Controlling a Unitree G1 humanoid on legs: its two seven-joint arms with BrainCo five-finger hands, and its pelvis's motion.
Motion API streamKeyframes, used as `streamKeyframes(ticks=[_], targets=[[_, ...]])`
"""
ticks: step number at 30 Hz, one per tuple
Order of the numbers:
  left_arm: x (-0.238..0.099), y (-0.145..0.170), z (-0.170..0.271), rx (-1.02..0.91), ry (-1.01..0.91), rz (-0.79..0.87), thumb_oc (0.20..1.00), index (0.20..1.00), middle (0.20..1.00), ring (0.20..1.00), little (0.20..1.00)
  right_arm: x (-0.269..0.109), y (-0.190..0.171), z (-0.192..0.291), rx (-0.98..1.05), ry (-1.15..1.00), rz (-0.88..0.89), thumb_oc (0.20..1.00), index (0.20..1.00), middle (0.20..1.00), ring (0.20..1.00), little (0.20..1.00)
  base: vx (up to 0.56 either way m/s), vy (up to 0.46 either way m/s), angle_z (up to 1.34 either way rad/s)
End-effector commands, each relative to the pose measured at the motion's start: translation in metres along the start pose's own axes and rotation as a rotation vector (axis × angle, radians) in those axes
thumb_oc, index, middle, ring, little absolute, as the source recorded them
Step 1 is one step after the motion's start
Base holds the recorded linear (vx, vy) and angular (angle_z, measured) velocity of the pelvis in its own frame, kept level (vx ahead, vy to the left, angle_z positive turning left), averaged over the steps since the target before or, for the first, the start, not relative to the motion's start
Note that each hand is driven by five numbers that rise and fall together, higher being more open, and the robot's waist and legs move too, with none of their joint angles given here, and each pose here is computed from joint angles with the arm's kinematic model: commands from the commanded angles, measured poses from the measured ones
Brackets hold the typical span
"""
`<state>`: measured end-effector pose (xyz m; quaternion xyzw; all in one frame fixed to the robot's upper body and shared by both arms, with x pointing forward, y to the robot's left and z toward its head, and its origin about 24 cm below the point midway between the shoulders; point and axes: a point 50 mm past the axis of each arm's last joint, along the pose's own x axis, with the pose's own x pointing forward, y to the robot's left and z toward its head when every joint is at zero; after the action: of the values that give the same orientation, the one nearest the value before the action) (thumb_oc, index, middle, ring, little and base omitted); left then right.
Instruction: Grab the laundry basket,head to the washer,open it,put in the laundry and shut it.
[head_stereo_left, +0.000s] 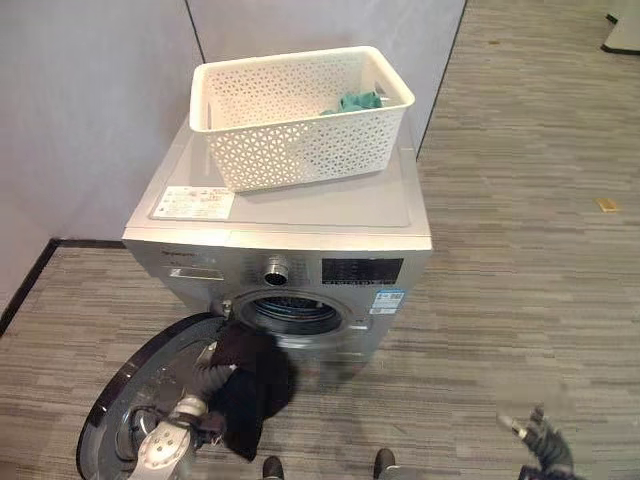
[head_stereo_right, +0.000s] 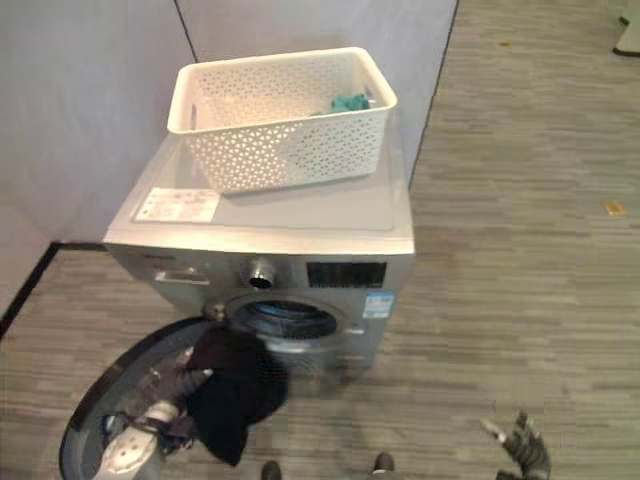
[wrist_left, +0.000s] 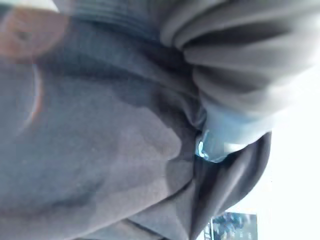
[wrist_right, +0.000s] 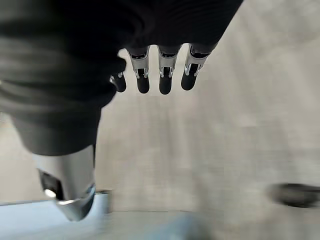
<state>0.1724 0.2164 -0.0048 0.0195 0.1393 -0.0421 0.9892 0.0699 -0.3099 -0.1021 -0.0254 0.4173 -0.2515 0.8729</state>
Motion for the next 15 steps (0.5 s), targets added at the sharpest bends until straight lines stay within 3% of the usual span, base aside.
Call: streamKeyframes(ticks=[1, 10, 15], targets=[[0.012, 0.006, 0.046, 0.030, -0.225, -0.034, 0.200, 0.200, 0.200, 0.200, 0.200, 0.008, 0.009, 0.024, -0.042, -0.083, 0.040, 1.000, 1.000, 1.000, 1.000, 1.000, -0.02, -0.035, 0.12], [0.046, -0.033, 0.026, -0.101, -0.132, -0.085, 0.200, 0.200, 0.200, 0.200, 0.200, 0.019, 0.048, 0.004, 0.063, 0.042, 0.026, 1.000, 1.000, 1.000, 1.000, 1.000, -0.02, -0.009, 0.15], [0.056, -0.039, 0.028, -0.118, -0.134, -0.066, 0.200, 0.200, 0.200, 0.200, 0.200, 0.026, 0.062, 0.009, 0.105, 0.072, -0.011, 1.000, 1.000, 1.000, 1.000, 1.000, -0.08, -0.010, -0.01]])
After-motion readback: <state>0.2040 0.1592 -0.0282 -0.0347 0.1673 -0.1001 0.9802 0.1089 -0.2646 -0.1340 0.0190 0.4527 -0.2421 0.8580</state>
